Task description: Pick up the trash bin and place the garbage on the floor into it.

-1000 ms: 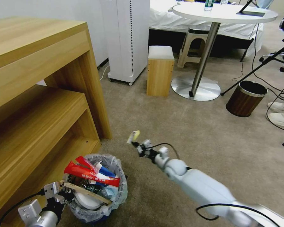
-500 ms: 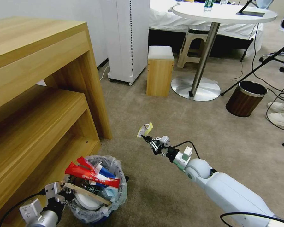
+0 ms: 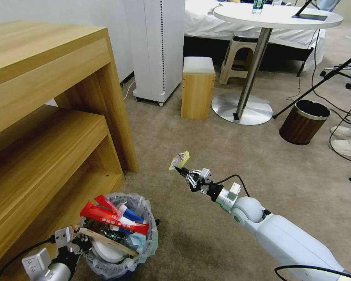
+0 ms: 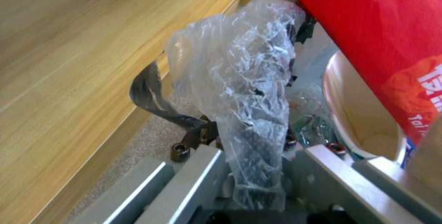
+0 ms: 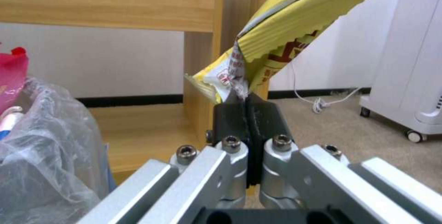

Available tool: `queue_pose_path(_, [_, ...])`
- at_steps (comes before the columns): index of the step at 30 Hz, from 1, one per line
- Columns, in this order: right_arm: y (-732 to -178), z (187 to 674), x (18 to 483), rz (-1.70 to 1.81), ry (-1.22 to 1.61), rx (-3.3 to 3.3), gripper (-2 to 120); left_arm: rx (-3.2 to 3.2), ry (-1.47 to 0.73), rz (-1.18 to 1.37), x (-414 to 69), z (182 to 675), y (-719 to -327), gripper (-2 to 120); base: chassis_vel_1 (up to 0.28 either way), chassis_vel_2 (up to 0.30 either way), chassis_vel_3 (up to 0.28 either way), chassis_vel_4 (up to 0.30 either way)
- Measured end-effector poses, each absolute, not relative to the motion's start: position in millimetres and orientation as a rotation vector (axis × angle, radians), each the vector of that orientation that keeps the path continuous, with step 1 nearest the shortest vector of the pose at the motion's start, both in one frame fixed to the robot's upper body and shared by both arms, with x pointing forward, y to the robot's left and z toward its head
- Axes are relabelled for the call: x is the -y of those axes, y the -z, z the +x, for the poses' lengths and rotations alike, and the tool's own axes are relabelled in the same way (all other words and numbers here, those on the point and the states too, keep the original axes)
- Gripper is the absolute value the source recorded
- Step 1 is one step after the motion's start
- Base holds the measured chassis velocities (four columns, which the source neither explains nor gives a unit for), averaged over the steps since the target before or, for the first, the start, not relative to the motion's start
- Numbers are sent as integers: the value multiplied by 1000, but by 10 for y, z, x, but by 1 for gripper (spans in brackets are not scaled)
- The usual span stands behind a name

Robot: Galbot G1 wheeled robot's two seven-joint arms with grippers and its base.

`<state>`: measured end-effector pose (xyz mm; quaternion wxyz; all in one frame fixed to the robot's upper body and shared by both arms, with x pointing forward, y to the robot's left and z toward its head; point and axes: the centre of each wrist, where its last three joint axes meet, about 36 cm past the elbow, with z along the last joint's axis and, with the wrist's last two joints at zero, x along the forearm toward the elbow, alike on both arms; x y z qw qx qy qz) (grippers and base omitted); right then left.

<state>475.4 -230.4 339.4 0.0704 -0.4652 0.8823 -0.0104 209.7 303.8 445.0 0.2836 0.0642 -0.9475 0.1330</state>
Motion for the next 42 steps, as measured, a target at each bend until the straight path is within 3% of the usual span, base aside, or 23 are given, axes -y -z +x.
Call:
queue_pose_path(25, [-3544,4597,2330,-1461,7,-2516,0,2535,-347,168,-2987,2043,-4479,1,0,0,0,0])
queue_pose_path(34, [-3842,4512,1924,-1633,-170,-2286,0,2547,-353,148,-2939,2056,-4521,1,0,0,0,0])
queue_pose_path(42, [-3768,4329,1655,-1808,-200,-2187,0,2564,-356,131,-2901,2049,-4618,1,0,0,0,0])
